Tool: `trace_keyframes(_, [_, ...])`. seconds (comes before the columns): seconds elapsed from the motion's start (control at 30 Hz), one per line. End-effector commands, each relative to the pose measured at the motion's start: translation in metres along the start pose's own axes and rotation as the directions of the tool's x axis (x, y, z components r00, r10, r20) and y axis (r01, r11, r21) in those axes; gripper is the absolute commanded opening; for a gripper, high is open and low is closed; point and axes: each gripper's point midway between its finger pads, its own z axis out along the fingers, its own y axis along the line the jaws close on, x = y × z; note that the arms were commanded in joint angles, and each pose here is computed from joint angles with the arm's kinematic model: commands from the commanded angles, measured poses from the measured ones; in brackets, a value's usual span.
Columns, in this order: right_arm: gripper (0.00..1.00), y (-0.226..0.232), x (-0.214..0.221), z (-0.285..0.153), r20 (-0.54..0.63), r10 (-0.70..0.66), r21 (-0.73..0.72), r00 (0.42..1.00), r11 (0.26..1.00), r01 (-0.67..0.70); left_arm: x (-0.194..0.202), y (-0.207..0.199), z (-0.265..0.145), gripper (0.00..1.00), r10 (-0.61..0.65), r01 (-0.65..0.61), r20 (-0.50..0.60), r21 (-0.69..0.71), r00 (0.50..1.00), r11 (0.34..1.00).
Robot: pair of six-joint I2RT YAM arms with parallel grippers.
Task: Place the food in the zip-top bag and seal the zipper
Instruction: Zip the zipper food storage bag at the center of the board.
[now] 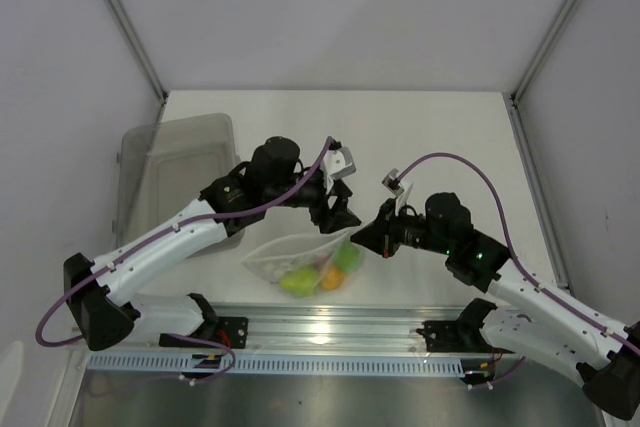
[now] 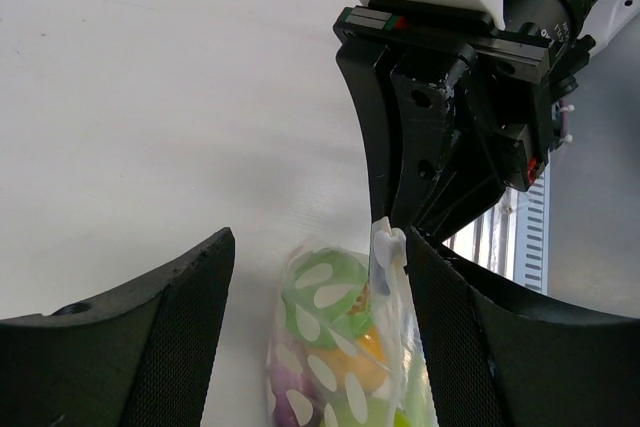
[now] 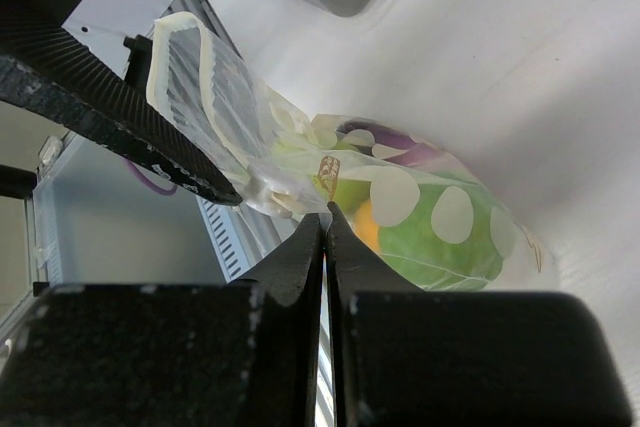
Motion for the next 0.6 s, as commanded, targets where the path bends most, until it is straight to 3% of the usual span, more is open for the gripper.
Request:
trace_keyframes(0.0, [0.0, 0.013, -0.025, -0.002, 0.06, -0.024, -0.016, 0.998, 1.0, 0.025, -0.02, -0.008, -0.004, 0.72, 0.038, -0.039, 0.047, 0.021, 0.998, 0.999])
trace_keyframes(0.43, [0.0, 0.011, -0.027, -0.002, 0.059, -0.019, 0.0, 0.998, 1.0, 0.019, -0.012, -0.01, 0.0, 0.72, 0.046, -0.047, 0.02, 0.013, 0.999, 0.999])
trace_keyframes(0.57, [0.0, 0.01, -0.026, 0.0, 0.054, -0.019, 0.0, 0.998, 1.0, 0.019, -0.009, -0.007, 0.002, 0.67, 0.037, -0.037, 0.01, -0.001, 0.999, 0.999])
